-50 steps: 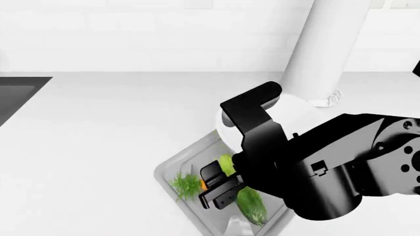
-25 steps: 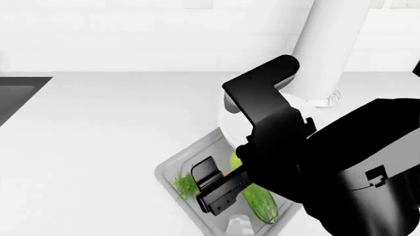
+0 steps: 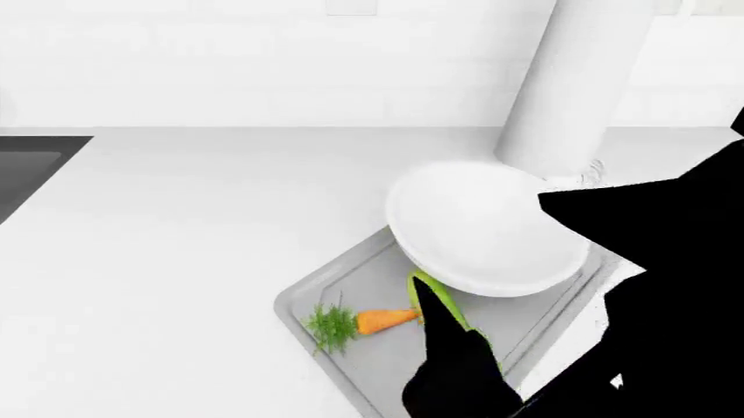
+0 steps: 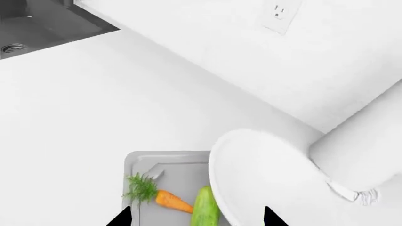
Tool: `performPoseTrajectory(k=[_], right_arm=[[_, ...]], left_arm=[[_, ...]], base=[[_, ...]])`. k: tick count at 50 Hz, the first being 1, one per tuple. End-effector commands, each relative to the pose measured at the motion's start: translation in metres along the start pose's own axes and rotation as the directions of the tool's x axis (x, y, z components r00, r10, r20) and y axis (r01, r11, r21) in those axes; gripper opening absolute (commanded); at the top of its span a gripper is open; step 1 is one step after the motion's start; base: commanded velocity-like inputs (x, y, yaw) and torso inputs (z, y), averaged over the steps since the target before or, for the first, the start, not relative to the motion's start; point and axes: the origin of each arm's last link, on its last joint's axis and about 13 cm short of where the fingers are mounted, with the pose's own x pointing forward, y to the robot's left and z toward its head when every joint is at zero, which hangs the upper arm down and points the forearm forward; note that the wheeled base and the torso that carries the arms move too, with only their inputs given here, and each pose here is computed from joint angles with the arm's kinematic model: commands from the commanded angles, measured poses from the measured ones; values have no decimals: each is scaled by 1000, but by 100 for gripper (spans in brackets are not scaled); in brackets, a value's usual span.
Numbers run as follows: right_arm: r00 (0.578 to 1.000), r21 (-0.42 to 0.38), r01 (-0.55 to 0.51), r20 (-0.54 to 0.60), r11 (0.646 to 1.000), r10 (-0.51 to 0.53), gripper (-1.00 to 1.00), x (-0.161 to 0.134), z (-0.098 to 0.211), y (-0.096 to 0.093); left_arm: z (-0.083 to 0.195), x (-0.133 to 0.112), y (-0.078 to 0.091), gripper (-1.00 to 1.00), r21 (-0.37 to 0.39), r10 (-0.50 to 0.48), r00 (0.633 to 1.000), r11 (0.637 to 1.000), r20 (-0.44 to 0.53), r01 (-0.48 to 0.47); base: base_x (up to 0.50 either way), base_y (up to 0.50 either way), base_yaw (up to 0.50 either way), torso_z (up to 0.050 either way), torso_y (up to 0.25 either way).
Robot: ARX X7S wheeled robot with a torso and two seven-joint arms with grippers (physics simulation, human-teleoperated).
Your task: Place the two vegetables and bowl onto the tray for setting up a vegetable dip station.
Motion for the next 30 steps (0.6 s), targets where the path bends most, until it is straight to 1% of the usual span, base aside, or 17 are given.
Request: performPoseTrajectory(k=[1, 2, 4, 6, 9, 10, 15, 16, 17, 23, 24, 25, 26, 27, 28, 29, 30], right_arm=[[965, 7, 144, 221, 990, -142, 100, -49, -20, 3], [950, 9, 188, 252, 982, -184, 100, -50, -29, 1], [927, 47, 206, 309, 977, -211, 100, -57, -38, 2], [869, 79, 263, 413, 961, -272, 100, -68, -50, 1], [835, 102, 305, 450, 947, -317, 100, -73, -62, 2], [809, 96, 333, 482, 938, -337, 100, -76, -68, 1], [761, 100, 344, 553, 933, -340, 100, -80, -83, 4], [763, 109, 334, 552, 936, -336, 100, -81, -84, 4], [752, 109, 350, 560, 931, -348, 100, -81, -86, 4], [727, 79, 338, 610, 938, -314, 100, -80, -87, 3], [701, 82, 359, 634, 930, -326, 100, -81, -88, 3], [688, 80, 341, 658, 937, -307, 100, -84, -89, 6], [704, 11, 369, 649, 929, -288, 100, -79, -88, 3], [690, -195, 354, 715, 915, -115, 100, -64, -85, -10], [656, -256, 358, 754, 898, -47, 100, -54, -83, -18], [693, -235, 343, 717, 909, -77, 100, -53, -95, -19], [748, -303, 206, 662, 931, 50, 100, -52, -105, -21]], left_arm=[[0, -2, 1, 100, 2, -3, 1000, 1000, 28, 3], [0, -3, 1, 100, -6, -3, 999, 1000, 33, 3], [0, -5, 2, 100, -3, -1, 999, 1000, 42, 1], [0, -9, 3, 100, 6, 4, 998, 1000, 63, -4], [-3, -13, 4, 100, 4, 10, 997, 1000, 73, -10], [-3, -15, 5, 100, 1, 13, 996, 1000, 93, -13], [-10, -23, 7, 100, -7, 9, 993, 1000, 118, -8], [-12, -24, 7, 100, -7, 8, 993, 1000, 119, -7], [-15, -25, 7, 100, -1, 0, 992, 1000, 126, 0], [-40, -25, 7, 100, 2, -43, 988, 999, 146, 43], [-45, -26, 6, 100, -2, -62, 984, 998, 164, 63], [-52, -28, 6, 100, 20, -72, 980, 997, 184, 70], [-55, -31, 5, 100, 14, -80, 978, 997, 194, 79], [-62, -35, 3, 100, 10, -77, 978, 997, 196, 76], [-70, -39, 0, 100, 8, -91, 976, 996, 198, 91], [-80, -41, -4, 100, 9, -93, 976, 996, 196, 93], [-84, -45, -9, 100, -28, -85, 971, 995, 223, 93]], base=[[0, 0, 0, 0, 0], [0, 0, 0, 0, 0], [0, 0, 0, 0, 0], [0, 0, 0, 0, 0], [0, 0, 0, 0, 0], [0, 0, 0, 0, 0], [0, 0, 0, 0, 0], [0, 0, 0, 0, 0], [0, 0, 0, 0, 0], [0, 0, 0, 0, 0], [0, 0, 0, 0, 0], [0, 0, 0, 0, 0], [0, 0, 0, 0, 0], [0, 0, 0, 0, 0], [0, 0, 0, 0, 0], [0, 0, 0, 0, 0], [0, 0, 0, 0, 0]])
